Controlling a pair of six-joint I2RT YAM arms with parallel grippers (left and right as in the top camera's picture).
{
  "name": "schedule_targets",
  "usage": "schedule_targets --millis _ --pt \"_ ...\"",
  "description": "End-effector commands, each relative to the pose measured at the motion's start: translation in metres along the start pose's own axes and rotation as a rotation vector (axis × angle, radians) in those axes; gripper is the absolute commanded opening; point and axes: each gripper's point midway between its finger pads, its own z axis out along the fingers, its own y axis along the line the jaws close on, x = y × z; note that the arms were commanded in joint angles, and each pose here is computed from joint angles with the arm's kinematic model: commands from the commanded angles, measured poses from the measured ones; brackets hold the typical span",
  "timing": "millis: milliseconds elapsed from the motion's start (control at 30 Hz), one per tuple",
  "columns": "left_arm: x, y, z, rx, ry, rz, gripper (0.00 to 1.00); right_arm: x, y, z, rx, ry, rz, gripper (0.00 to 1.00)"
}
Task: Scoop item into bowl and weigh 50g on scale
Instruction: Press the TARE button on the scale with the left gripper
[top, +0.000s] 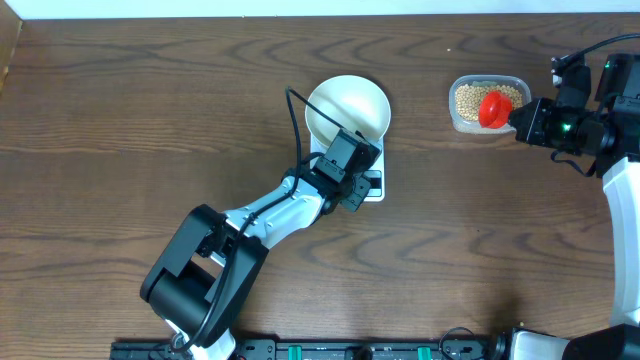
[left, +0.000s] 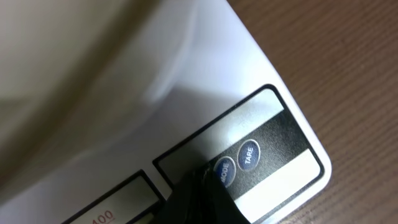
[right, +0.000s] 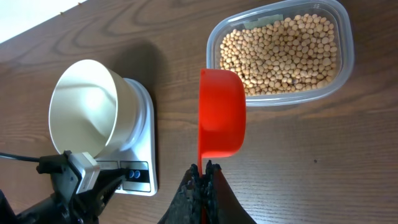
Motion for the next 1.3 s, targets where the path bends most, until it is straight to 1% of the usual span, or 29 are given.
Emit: schedule_targets --millis 0,67,267,433,533,800,1067,1267 --pt "0.044 0.027 0.021 -0.122 0.116 -0.006 0.07 -0.008 0.002 -0.009 0.002 -0.032 -0.023 0.01" --pt "0.04 0.027 0.022 -0.122 0.101 -0.006 0.07 -0.008 0.002 -0.009 0.002 -0.032 -0.025 0.01" --pt "0.045 0.027 0.026 -0.121 0.115 -0.006 0.07 -0.008 0.002 -0.009 0.002 -0.032 -0.031 0.01" --pt "0.045 0.017 0.025 -0.06 0.117 -0.009 0.07 -0.008 0.002 -0.009 0.002 -0.032 -0.031 0.01" --pt "0.038 0.013 0.02 -0.045 0.096 -0.008 0.07 -0.008 0.002 -0.009 0.002 -0.032 -0.031 0.01" --pt "0.004 0.013 -0.012 -0.045 -0.018 -0.006 0.07 -0.008 0.002 -0.009 0.002 -0.032 -0.035 0.01" --pt "0.011 0.013 -0.008 -0.045 0.006 -0.007 0.08 -0.008 0.002 -0.009 0.002 -0.032 -0.041 0.01" --pt "-0.001 0.011 -0.011 -0.034 -0.035 -0.006 0.07 -0.008 0.002 -0.009 0.002 -0.031 -0.041 0.01"
